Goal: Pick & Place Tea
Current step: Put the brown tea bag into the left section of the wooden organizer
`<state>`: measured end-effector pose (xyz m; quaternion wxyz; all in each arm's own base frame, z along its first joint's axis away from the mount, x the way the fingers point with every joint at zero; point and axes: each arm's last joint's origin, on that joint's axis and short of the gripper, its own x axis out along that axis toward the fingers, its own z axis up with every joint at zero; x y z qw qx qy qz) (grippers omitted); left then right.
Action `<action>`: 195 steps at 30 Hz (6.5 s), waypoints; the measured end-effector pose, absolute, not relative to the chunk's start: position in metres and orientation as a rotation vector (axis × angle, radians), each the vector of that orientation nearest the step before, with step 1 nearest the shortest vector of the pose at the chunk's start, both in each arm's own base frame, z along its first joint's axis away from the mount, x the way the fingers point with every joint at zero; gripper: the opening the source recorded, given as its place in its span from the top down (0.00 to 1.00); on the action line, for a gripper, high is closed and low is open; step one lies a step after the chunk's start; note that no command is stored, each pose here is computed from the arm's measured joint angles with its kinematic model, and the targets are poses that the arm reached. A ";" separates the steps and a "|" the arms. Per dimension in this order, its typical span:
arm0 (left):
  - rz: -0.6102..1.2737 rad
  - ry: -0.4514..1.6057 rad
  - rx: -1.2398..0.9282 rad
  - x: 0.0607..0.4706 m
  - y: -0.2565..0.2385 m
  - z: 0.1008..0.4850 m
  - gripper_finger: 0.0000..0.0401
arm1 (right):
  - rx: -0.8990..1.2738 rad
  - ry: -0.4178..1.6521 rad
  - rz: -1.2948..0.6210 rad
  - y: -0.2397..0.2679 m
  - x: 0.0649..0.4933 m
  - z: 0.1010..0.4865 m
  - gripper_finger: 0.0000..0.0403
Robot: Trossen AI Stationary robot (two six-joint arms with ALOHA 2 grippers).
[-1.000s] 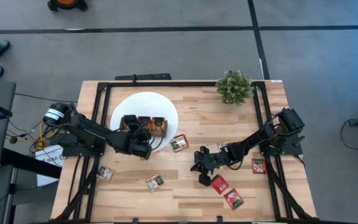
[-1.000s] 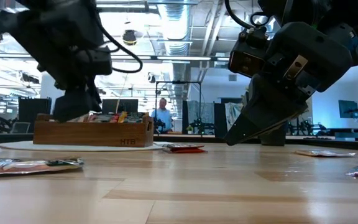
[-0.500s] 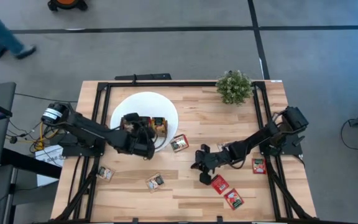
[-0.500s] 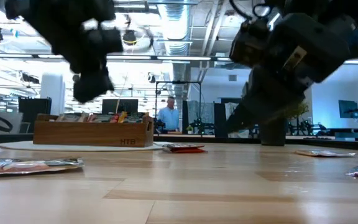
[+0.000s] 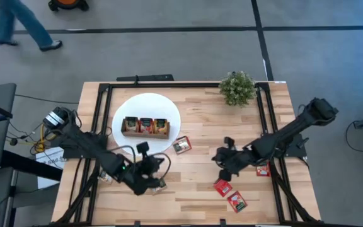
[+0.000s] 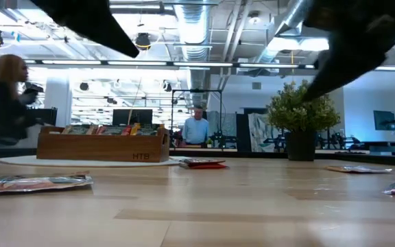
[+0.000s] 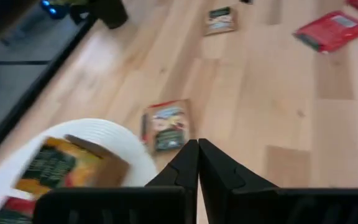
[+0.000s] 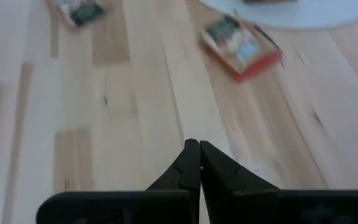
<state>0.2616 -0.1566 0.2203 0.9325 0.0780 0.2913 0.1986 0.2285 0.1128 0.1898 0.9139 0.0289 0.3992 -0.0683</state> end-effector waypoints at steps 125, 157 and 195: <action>0.222 0.557 -0.091 0.467 -0.066 0.097 1.00 | 0.577 0.827 -0.182 0.032 0.166 0.098 0.99; -0.061 0.561 -0.237 0.470 -0.062 0.108 0.53 | 0.510 0.853 -0.228 0.070 0.171 0.127 0.92; 0.261 0.575 -0.008 0.450 -0.072 0.157 0.78 | 0.181 0.793 -0.214 0.096 0.191 0.130 1.00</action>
